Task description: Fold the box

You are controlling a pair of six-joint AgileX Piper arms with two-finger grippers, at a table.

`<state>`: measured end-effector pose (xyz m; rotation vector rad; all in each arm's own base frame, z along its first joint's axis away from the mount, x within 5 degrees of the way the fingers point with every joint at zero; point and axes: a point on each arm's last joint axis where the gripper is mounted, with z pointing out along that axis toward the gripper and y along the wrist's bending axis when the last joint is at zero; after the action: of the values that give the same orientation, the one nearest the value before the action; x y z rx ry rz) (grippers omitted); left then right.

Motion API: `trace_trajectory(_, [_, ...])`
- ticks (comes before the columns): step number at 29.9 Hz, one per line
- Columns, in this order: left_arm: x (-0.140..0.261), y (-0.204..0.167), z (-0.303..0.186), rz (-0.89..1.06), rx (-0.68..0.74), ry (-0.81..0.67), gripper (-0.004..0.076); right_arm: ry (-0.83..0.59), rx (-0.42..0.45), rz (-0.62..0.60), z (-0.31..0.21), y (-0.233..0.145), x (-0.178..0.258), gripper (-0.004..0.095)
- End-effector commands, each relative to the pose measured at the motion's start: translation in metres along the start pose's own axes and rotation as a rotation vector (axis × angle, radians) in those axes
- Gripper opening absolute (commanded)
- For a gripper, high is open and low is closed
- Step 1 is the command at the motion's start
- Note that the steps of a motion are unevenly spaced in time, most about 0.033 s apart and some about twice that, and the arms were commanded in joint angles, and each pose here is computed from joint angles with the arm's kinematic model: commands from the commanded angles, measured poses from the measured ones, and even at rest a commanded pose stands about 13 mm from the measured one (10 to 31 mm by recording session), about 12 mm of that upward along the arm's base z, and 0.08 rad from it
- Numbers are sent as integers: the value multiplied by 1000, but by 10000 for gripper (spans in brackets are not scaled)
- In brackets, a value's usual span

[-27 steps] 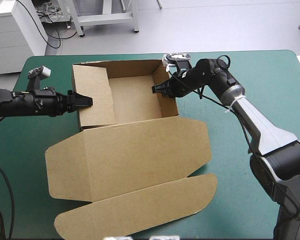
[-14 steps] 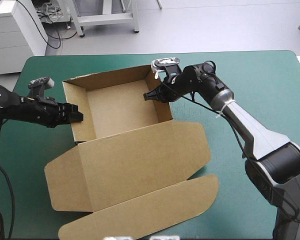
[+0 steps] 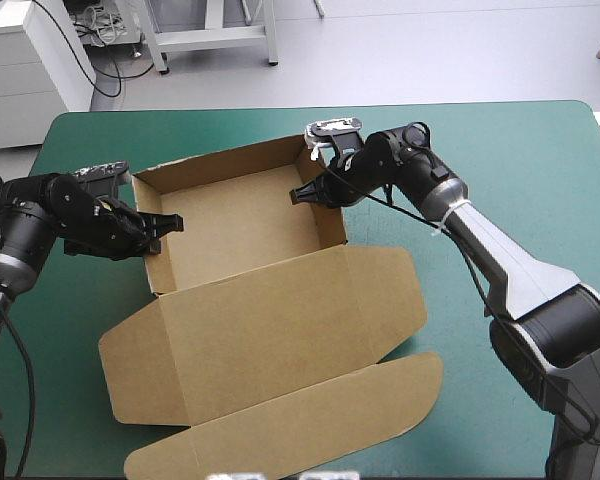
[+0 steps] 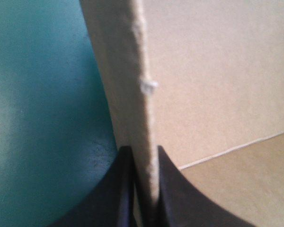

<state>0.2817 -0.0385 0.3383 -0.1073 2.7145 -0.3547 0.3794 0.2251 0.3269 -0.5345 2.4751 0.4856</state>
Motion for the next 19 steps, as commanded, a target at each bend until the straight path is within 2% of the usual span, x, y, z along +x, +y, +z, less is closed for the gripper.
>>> trace_trajectory(1, [-9,-10,-18,-51,39,-152,-8,-72,-103,16,-35,22,-9,-18])
trace_trajectory(10, [-10,-21,-8,-35,47,-126,-8,-10,-109,41,-37,21,-3,-21])
trace_trajectory(12, [-14,-28,-1,-5,43,-107,-8,28,-59,41,-40,14,0,-20])
trace_trajectory(16, [-20,-45,19,47,42,-48,-8,122,149,21,-44,-8,9,-20])
trace_trajectory(19, [-20,-61,40,97,41,5,-8,140,199,33,-42,-14,15,-20])
